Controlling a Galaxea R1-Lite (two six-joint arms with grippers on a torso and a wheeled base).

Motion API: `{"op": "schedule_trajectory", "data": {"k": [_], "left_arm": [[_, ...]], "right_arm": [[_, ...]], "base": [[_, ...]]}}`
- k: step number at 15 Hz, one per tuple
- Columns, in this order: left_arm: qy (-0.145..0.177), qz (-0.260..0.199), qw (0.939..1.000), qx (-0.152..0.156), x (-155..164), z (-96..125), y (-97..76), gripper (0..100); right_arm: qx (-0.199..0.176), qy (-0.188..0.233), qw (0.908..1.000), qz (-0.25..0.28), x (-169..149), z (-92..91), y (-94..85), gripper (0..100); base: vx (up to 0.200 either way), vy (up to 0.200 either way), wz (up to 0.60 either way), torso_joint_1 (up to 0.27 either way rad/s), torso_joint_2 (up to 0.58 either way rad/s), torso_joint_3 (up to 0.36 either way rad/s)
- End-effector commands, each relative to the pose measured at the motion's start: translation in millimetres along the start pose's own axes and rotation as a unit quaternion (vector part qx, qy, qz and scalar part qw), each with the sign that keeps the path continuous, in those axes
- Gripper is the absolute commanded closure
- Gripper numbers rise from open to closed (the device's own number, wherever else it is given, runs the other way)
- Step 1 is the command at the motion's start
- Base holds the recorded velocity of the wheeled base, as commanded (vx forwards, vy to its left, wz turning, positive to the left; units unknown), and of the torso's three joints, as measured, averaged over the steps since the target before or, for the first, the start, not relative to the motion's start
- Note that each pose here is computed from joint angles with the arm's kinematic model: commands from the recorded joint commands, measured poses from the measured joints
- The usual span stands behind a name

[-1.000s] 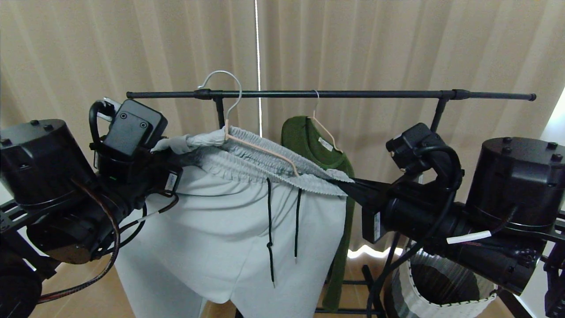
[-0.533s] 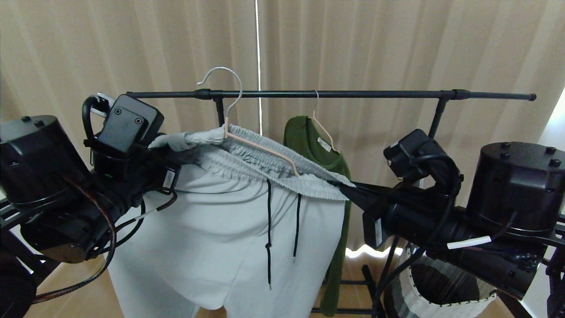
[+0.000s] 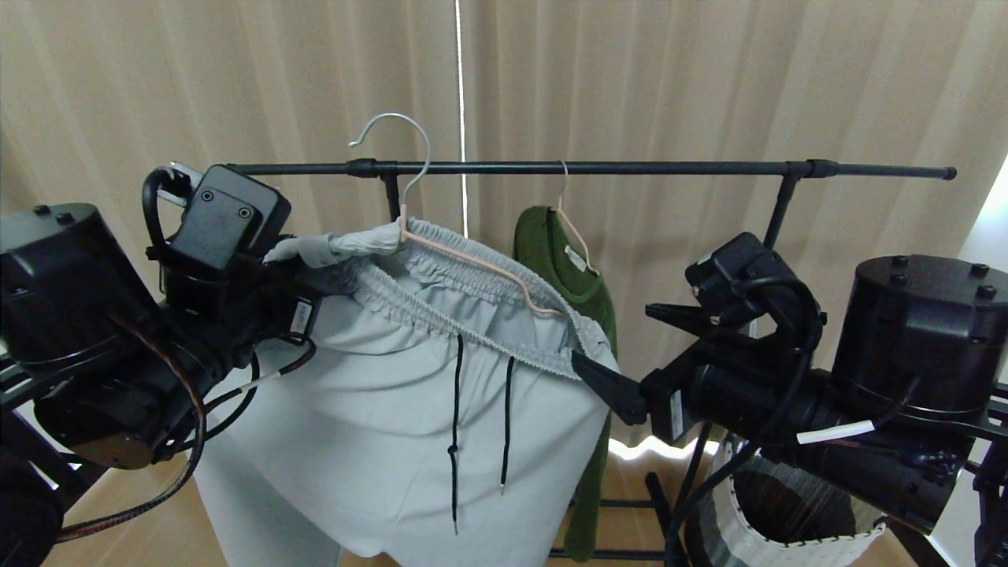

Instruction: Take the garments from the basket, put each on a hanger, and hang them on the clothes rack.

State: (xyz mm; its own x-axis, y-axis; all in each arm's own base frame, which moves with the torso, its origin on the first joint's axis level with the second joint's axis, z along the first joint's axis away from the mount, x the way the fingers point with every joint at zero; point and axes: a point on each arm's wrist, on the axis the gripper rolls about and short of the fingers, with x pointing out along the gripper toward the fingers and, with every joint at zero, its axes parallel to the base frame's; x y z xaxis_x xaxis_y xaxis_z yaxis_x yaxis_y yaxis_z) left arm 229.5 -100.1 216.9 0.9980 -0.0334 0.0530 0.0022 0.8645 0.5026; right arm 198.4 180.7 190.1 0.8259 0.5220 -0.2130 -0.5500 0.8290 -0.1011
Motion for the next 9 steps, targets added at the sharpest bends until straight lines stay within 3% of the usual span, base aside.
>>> {"op": "schedule_trajectory", "data": {"k": [1, 6, 9], "left_arm": [[0.008, -0.005, 1.0, 0.003, 0.8, -4.3, -2.8, 100], [0.017, 0.005, 0.9997, -0.018, 12.6, -6.9, -2.2, 100], [0.035, 0.012, 0.9986, -0.037, 16.1, -17.0, -0.3, 100]], "right_arm": [[0.0, -0.008, 1.0, 0.001, -4.3, 2.0, -0.8, 0], [-0.015, -0.025, 0.9996, 0.002, -5.9, 2.0, -0.2, 0], [-0.014, -0.057, 0.9973, 0.044, -11.4, 3.5, 0.7, 0]], "base": [[0.0, 0.0, 0.0, 0.0, 0.0, 0.0], [0.0, 0.0, 0.0, 0.0, 0.0, 0.0], [0.0, 0.0, 0.0, 0.0, 0.0, 0.0]]}}
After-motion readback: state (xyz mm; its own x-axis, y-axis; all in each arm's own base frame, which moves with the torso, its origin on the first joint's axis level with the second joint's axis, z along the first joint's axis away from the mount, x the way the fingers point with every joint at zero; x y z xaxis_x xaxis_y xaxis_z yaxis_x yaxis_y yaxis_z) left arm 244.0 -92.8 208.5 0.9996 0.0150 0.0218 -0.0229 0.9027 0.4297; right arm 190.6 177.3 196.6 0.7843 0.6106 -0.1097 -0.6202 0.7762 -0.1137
